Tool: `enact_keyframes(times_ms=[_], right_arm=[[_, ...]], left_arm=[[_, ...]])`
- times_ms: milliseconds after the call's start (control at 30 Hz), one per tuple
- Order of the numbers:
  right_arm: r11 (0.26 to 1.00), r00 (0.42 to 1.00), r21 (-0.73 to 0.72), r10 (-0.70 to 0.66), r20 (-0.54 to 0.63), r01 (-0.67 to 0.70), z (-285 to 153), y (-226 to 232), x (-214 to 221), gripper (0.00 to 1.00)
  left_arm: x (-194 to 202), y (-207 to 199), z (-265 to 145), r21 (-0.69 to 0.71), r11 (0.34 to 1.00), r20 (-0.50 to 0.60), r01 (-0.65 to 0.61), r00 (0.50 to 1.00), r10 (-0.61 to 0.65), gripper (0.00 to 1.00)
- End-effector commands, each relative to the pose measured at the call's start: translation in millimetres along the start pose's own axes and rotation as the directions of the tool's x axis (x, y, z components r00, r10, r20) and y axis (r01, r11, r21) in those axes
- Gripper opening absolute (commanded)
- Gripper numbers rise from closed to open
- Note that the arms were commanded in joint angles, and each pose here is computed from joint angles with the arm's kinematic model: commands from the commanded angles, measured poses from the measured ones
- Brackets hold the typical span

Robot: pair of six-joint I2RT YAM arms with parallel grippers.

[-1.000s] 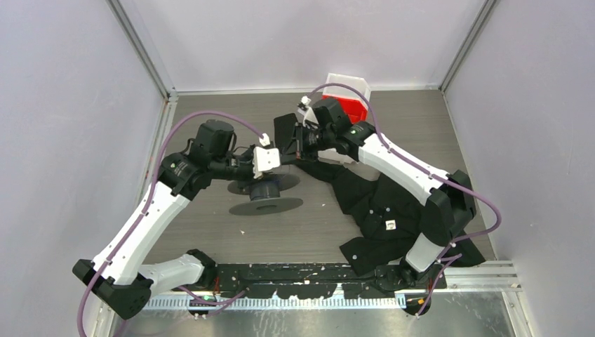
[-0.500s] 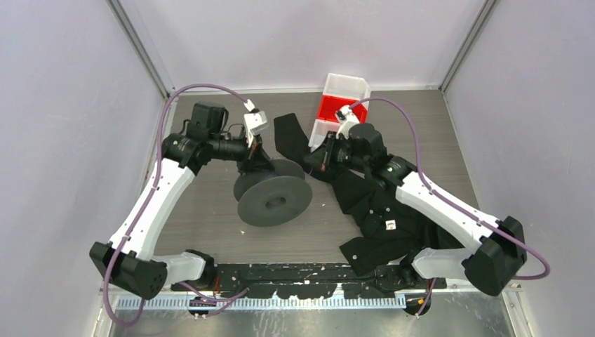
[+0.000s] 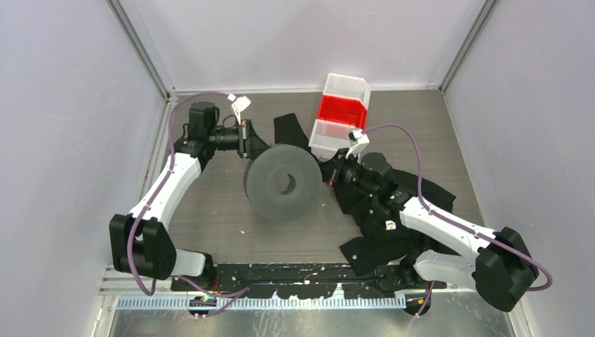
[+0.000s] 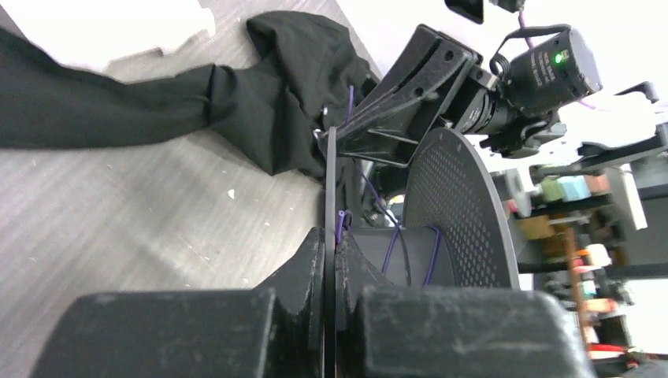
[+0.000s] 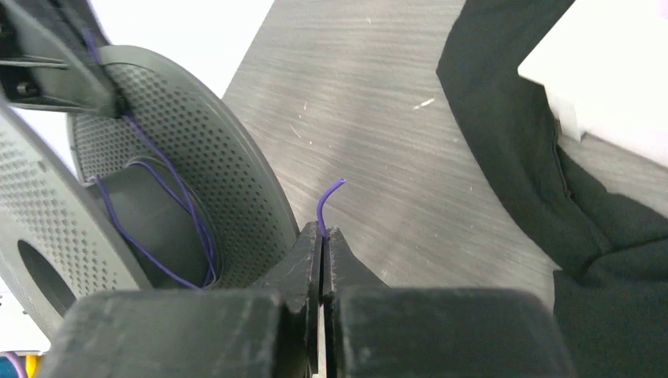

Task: Wrap the cables

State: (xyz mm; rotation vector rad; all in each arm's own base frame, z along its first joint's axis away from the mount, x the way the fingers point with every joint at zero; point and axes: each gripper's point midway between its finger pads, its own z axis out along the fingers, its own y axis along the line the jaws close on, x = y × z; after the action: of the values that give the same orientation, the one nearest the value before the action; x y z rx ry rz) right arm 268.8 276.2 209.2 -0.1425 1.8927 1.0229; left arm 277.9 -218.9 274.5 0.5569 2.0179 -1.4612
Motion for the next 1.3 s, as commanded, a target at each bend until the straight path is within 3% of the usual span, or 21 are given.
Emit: enact_keyframes(times_ms=[0,200,467,667,800,1033,1267], right_arm=[[0.982,0.985,-0.169,-0.051,0.167,0.080,-3.2,38.6,-34.1,0.01],[0.979,0.981,-0.189,-0.038,0.189,0.074,5.1,37.7,-28.7,0.00],[0.979,0.981,-0.188,-0.046,0.191,0.082,26.9,43.3,-22.4,0.01],[0.971,0.973,-0.167,-0.137,0.188,0.169,43.2,50.4,-10.7,0.00],[0.961,0.954,-0.108,-0.230,0.193,0.253,57.0,46.8,-1.6,0.01],[0.912,0.889,-0.002,-0.399,0.223,0.409,90.3,32.5,16.6,0.01],[0.873,0.801,0.006,-0.451,0.393,0.488,129.3,21.8,29.7,0.01]], left_arm=[[-33.0,-12.8,-2.5,0.127,0.989,0.112,0.078,0.989,-0.093,0.00],[-43.8,24.9,-6.7,0.171,0.941,0.199,0.292,0.925,-0.323,0.00],[-49.5,74.3,-13.5,0.270,0.822,0.316,0.502,0.760,-0.568,0.00],[-48.1,100.2,-18.5,0.323,0.752,0.373,0.575,0.653,-0.659,0.00],[-42.2,112.6,-18.4,0.306,0.736,0.411,0.604,0.614,-0.674,0.00],[-37.1,143.4,-43.9,0.257,0.748,0.593,0.612,0.512,-0.622,0.01],[-33.9,178.2,-66.1,0.203,0.769,0.762,0.606,0.395,-0.513,0.01]])
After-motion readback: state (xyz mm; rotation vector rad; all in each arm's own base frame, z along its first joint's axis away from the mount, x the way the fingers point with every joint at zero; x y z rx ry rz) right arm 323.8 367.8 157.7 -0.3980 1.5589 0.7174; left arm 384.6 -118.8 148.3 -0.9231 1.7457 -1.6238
